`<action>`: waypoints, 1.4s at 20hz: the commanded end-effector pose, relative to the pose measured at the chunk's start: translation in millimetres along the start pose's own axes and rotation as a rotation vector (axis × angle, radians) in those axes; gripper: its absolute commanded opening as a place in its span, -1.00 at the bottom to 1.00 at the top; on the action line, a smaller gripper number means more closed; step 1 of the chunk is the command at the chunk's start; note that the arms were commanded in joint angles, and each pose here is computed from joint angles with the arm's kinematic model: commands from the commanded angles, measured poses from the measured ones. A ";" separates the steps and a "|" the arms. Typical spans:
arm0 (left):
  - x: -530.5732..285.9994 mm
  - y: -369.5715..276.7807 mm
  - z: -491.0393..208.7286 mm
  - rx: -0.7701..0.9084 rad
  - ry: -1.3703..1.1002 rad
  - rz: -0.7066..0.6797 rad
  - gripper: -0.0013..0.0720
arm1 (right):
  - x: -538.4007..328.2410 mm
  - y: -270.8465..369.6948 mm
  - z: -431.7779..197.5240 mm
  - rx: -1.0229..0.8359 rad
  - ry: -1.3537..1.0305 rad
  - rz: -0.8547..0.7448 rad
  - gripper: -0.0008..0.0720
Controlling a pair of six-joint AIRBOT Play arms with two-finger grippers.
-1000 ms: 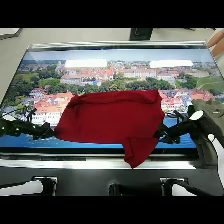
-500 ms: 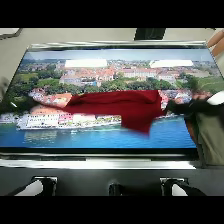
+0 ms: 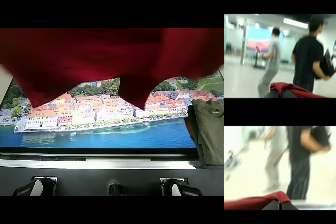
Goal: Fold the shirts.
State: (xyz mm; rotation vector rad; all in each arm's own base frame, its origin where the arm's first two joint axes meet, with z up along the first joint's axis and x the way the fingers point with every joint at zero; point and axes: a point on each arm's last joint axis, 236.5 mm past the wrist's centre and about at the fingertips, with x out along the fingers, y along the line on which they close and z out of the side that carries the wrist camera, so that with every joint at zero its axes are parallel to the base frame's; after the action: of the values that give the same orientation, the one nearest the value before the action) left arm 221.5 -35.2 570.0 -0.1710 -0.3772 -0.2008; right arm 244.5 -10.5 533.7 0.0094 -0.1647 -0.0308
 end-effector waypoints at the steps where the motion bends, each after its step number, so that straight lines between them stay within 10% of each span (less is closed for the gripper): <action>1: -34.6 -22.1 41.9 0.010 -0.120 0.033 -0.88 | -51.3 -7.8 42.4 -0.026 -0.129 -0.085 -0.87; 7: -2.7 11.5 -2.8 0.023 0.039 0.066 -0.88 | -10.5 -17.7 -3.0 0.115 0.037 -0.088 -0.87; 16: -26.0 164.2 -444.8 -0.235 1.323 0.171 -0.88 | 73.8 -1.4 -441.2 0.369 1.464 0.041 -0.87; 21: 17.8 190.1 -579.2 -0.266 1.374 0.185 -0.88 | 171.2 33.4 -572.0 0.571 1.351 -0.001 -0.87; 28: 54.1 205.9 -595.4 -0.304 1.326 0.189 -0.88 | 191.1 23.9 -547.0 0.601 1.264 0.021 -0.87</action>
State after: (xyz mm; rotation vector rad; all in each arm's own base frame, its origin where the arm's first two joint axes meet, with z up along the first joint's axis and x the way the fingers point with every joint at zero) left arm 517.0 31.5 26.5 -0.3365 0.9835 -0.1370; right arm 531.1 8.8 20.7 0.6397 1.0642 0.0065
